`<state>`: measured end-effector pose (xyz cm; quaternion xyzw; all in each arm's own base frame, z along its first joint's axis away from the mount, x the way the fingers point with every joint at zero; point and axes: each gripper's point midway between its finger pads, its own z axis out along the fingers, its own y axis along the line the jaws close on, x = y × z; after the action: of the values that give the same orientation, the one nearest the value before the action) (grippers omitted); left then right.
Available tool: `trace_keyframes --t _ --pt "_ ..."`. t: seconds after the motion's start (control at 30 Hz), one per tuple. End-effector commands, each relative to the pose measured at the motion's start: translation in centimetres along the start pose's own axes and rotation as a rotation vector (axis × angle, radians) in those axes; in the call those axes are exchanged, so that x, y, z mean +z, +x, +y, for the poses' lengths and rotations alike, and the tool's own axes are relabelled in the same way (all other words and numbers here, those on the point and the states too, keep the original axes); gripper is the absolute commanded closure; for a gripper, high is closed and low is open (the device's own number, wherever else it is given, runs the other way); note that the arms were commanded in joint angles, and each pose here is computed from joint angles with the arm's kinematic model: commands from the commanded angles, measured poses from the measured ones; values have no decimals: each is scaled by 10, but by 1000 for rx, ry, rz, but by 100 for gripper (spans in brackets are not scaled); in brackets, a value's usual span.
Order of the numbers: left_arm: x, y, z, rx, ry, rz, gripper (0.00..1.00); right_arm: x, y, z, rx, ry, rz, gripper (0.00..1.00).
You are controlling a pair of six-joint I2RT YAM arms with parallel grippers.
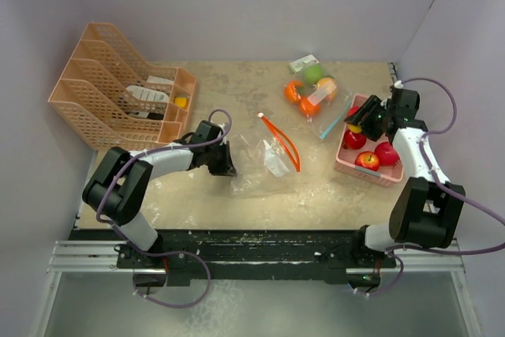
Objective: Open the zip-top bag and remove the fake food
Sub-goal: Place the fake fruit in the bin.
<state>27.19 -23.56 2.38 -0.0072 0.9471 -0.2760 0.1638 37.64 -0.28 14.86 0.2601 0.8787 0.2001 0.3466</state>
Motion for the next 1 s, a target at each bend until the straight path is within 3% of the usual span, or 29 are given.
trace_keyframes --t 0.0,0.1,0.27,0.37,0.43,0.7,0.97 --pt "3 -5 -7 10 32 -15 100 -7 -11 -17 56 100 -78 78" --pt "4 -5 -7 12 34 -14 100 -9 -10 -25 57 142 -77 63" --pt "5 -5 -7 8 36 -12 100 -12 -8 -32 54 175 -76 50" --pt "6 -6 -8 8 41 -12 100 -11 -6 -37 58 208 -68 31" --pt "7 -6 -8 8 41 -12 100 -12 -8 -39 55 222 -70 24" --pt "8 -5 -7 6 42 -5 100 -16 -11 -37 37 221 -73 22" --pt "6 -14 -12 21 39 -18 100 -26 -36 -38 24 287 -159 33"
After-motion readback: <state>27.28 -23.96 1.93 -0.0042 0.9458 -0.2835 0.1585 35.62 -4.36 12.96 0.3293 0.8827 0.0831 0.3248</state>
